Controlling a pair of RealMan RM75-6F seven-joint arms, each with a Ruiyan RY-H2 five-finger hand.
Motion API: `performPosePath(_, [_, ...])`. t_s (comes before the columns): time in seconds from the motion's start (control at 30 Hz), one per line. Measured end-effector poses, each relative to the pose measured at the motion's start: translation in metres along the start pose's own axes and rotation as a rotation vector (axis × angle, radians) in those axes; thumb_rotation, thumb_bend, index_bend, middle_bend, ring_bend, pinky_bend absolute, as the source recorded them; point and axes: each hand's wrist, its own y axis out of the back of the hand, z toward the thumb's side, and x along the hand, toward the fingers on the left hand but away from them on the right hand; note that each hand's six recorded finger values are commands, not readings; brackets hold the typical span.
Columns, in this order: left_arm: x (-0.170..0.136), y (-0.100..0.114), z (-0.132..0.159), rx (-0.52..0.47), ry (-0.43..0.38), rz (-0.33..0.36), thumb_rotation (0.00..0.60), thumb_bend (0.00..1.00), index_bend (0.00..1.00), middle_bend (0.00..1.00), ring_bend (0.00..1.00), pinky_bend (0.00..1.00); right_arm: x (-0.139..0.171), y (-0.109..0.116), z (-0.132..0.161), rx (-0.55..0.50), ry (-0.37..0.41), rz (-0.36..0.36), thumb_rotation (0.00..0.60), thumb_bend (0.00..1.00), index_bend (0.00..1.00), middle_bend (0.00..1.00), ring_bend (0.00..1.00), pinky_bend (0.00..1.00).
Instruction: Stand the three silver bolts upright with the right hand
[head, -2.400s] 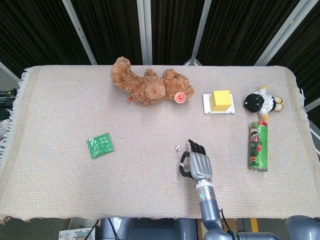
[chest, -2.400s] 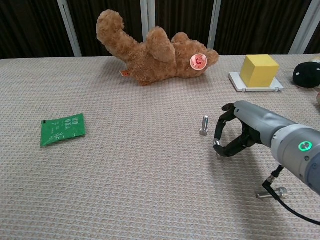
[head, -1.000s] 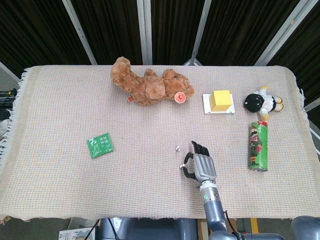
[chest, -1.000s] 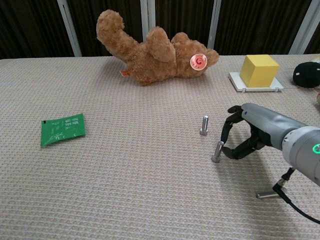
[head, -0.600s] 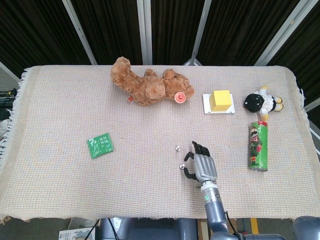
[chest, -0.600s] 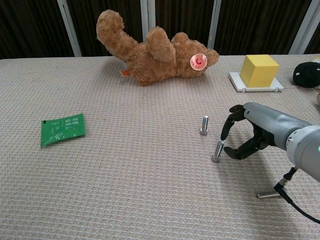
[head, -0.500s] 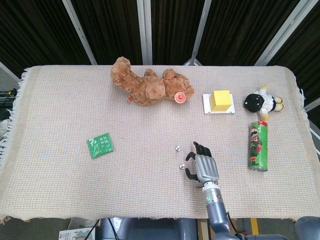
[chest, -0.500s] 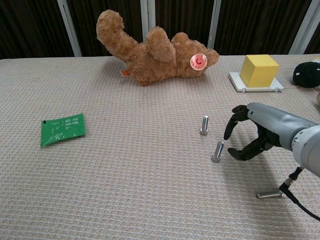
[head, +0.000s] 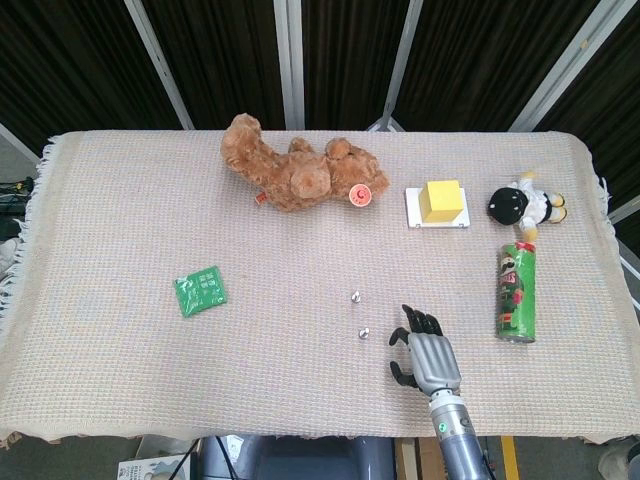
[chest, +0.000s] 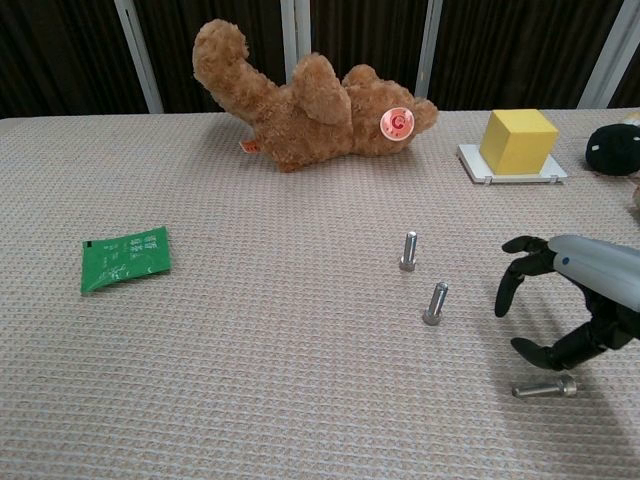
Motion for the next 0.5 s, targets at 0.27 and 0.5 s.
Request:
performPosePath(0.27, [0.000,0.001,-0.002,-0.002,0.005,0.003,0.600,0.08,0.09,0.03,0.01,0.08,0.011,-0.019,-0.012,-0.002,0.007,-0.004,0.600,0.39,0.43,0.00,0.00,0.07])
performPosePath(0.5, [0.000,0.000,0.000,0.006,-0.002,0.000,0.600,0.08,0.09,0.03,0.01,0.08,0.016,-0.029,-0.022,-0.014,0.001,0.002,0.600,0.39,0.44,0.00,0.00,0.07])
